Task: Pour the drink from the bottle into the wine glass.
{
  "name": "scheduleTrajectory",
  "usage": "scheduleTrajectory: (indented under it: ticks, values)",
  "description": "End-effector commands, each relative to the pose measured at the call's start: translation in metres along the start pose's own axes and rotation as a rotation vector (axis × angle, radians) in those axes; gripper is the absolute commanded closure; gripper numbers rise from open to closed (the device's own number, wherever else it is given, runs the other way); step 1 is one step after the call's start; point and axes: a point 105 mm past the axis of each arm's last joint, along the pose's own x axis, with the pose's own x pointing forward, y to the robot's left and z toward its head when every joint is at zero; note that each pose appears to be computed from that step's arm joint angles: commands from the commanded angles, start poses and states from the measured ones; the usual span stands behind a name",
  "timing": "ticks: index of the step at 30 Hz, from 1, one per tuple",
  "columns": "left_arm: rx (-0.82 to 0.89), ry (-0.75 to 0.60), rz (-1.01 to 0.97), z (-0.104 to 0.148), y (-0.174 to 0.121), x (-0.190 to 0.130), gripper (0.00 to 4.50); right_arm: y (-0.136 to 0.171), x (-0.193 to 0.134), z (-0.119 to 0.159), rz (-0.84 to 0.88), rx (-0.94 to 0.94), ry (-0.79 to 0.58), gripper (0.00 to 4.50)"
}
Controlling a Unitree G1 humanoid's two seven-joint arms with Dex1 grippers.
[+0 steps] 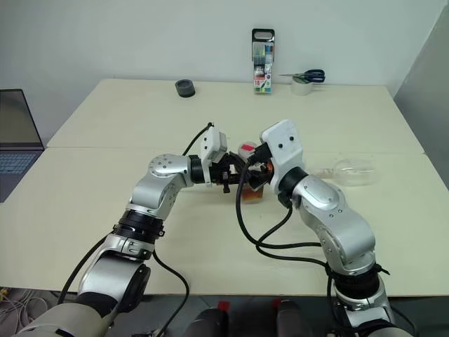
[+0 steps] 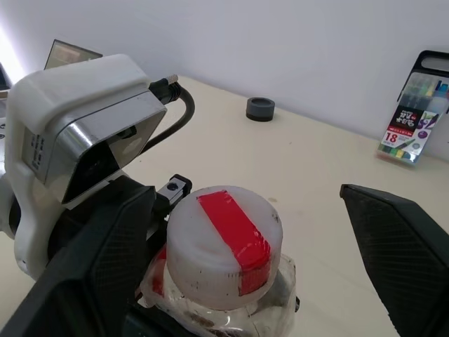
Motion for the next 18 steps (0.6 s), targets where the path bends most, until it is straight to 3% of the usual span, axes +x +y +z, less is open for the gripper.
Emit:
scheduleTrajectory:
  ticks: [1, 6, 13, 16, 18]
  values:
    - [0.059, -0.037, -0.003, 0.018, 0.002, 0.001, 2.74, 0.001, -0.002, 0.014, 0.005, -0.018, -0.062, 0.92]
    - [0.057, -0.036, -0.007, 0.017, 0.001, 0.001, 2.74, 0.007, -0.001, 0.011, 0.048, -0.017, -0.056, 2.65]
    - [0.059, -0.037, -0.025, 0.02, 0.0, 0.001, 2.74, 0.02, 0.0, 0.002, 0.237, -0.024, -0.013, 2.7]
    - [0.07, -0.025, -0.083, 0.022, -0.006, -0.002, 2.74, 0.012, -0.005, -0.001, 0.529, -0.158, 0.021, 2.7]
    - [0.082, -0.022, -0.091, 0.023, -0.005, -0.004, 2.74, -0.014, -0.002, -0.001, 0.64, -0.235, 0.092, 2.7]
